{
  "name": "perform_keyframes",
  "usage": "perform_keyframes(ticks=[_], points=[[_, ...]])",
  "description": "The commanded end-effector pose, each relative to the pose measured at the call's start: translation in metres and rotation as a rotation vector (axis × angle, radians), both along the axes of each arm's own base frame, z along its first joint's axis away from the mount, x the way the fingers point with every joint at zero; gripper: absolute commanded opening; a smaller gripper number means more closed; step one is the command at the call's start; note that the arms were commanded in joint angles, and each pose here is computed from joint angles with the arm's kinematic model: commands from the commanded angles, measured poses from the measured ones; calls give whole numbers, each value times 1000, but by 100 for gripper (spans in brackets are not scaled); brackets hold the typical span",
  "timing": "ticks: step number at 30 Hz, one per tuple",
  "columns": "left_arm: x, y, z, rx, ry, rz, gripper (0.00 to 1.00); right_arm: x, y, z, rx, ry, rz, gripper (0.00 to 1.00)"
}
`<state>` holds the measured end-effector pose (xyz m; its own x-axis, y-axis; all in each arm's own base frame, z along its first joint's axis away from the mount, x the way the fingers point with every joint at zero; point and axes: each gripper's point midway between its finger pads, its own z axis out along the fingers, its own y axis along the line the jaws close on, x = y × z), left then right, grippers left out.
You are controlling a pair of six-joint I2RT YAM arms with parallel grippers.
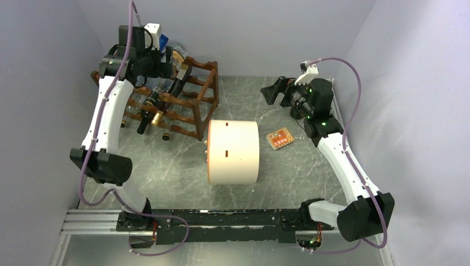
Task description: Take the wine bottle off the wine rack
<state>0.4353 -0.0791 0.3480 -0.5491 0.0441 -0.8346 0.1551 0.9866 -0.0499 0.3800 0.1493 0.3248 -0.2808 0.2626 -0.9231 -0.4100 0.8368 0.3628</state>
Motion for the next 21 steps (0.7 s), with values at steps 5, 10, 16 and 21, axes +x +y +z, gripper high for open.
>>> perform_keyframes(ticks=[5, 10, 16, 21], points=[[36, 12, -20, 135, 10, 48, 99, -10, 2, -9, -32, 16, 24, 100], [51, 10, -34, 147, 39, 45, 99, -10, 3, -15, -39, 22, 32, 100], [59, 3, -50, 147, 55, 18, 99, -8, 3, -21, -49, 30, 33, 100], [66, 8, -63, 163, 86, 57, 99, -8, 4, -23, -48, 33, 34, 100]])
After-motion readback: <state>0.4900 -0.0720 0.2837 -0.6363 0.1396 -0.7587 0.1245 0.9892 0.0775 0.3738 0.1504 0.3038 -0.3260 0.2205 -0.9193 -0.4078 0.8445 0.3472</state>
